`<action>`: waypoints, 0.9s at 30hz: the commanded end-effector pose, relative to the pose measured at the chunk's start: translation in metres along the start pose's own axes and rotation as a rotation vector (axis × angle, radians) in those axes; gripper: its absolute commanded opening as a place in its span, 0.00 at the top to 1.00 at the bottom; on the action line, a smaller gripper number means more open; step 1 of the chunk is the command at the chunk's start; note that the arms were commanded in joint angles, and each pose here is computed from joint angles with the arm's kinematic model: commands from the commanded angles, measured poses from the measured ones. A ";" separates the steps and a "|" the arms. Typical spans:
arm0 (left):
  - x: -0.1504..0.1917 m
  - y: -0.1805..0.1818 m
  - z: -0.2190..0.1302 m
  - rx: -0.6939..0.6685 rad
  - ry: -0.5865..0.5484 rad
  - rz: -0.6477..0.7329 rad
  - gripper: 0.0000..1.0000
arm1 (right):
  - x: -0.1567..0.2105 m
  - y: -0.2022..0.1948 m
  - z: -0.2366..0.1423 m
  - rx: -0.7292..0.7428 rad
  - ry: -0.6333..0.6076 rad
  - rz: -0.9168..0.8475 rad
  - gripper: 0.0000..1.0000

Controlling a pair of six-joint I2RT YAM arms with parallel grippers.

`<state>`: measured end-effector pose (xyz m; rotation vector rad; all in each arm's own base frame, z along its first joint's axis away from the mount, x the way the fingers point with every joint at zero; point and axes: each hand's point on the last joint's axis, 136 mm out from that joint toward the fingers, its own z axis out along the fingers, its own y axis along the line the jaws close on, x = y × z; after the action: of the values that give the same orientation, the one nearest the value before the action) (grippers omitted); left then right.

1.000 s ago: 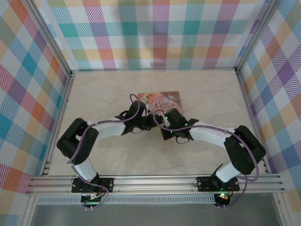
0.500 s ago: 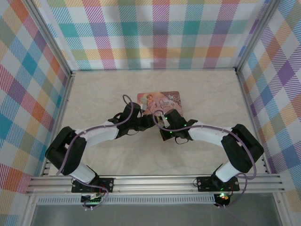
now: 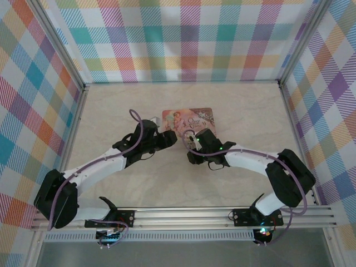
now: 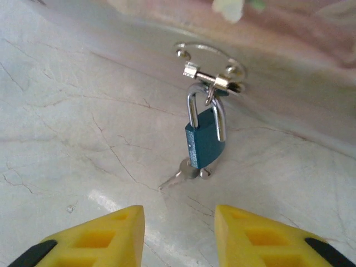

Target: Unlock the padlock with the key

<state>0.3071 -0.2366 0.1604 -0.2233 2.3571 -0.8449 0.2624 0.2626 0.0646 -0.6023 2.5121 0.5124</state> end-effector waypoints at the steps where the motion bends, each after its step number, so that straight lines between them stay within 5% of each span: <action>1: -0.022 0.016 -0.005 -0.093 -0.062 0.028 0.33 | -0.003 -0.004 -0.014 0.028 -0.029 0.007 0.60; 14: -0.052 0.030 0.049 -0.185 -0.037 0.045 0.36 | -0.015 -0.010 -0.044 0.046 -0.074 0.095 0.54; 27: -0.064 0.027 0.094 -0.174 -0.001 0.037 0.41 | 0.000 -0.015 -0.011 0.052 -0.018 0.070 0.57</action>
<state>0.4013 -0.2346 0.1037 -0.2830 2.4654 -0.5908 0.2621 0.2430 0.0778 -0.4834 2.5334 0.4719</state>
